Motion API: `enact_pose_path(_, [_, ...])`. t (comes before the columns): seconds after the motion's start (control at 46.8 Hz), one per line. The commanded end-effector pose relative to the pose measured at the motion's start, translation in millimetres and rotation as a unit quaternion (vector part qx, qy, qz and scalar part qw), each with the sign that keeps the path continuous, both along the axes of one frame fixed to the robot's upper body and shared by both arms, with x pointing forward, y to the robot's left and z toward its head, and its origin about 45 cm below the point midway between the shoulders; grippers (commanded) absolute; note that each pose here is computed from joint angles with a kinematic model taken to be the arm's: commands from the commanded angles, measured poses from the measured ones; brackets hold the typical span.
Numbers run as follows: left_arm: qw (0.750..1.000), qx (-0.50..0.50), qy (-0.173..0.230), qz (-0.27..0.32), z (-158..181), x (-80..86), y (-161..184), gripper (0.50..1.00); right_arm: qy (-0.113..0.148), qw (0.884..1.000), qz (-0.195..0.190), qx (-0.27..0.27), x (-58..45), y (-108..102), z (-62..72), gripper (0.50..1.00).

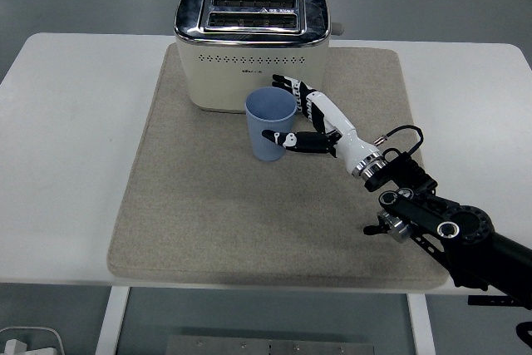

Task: Put the water cup in front of the bread machine

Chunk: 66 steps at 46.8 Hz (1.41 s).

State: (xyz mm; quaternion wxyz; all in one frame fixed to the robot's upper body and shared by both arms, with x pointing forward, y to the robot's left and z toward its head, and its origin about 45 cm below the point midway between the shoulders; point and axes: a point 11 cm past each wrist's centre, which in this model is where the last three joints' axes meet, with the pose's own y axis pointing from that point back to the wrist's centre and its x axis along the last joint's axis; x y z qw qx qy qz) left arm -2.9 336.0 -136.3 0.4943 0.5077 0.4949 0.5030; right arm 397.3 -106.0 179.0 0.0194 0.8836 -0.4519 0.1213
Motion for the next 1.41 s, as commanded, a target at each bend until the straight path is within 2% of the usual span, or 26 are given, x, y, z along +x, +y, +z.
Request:
enact_pose_path(0.0, [1.0, 0.0, 0.0, 0.0, 0.0, -0.2, 0.1, 0.996, 0.0, 1.0, 0.006, 0.006, -4.8, 0.9, 2.4, 0.921])
enact_pose_path(0.214, [1.0, 0.0, 0.0, 0.0, 0.0, -0.3, 0.1, 0.996, 0.003, 1.0, 0.002, 0.003, -6.4, -5.0, -0.7, 0.921])
enact_pose_path(0.534, [1.0, 0.0, 0.0, 0.0, 0.0, 0.6, 0.1, 0.996, 0.003, 1.0, -0.017, -0.013, -3.0, -30.6, -5.4, 0.921])
enact_pose_path(0.876, [1.0, 0.0, 0.0, 0.0, 0.0, -0.3, 0.1, 0.996, -0.003, 0.999, -0.036, -0.006, 0.6, -56.3, 4.2, 0.921])
enact_pose_path(1.004, [1.0, -0.001, 0.0, 0.0, -0.1, -0.3, -0.5, 0.996, 0.002, 0.999, -0.044, -0.015, -3.6, -72.5, -0.7, 0.921])
enact_pose_path(1.09, [1.0, 0.0, 0.0, 0.0, 0.0, -0.3, 0.1, 0.996, 0.001, 0.999, -0.051, -0.016, -4.3, -83.2, 1.5, 0.921])
enact_pose_path(1.389, [1.0, 0.0, 0.0, 0.0, 0.0, -0.1, 0.1, 0.996, 0.028, 0.991, -0.121, 0.045, 8.0, -136.1, 13.2, 0.921])
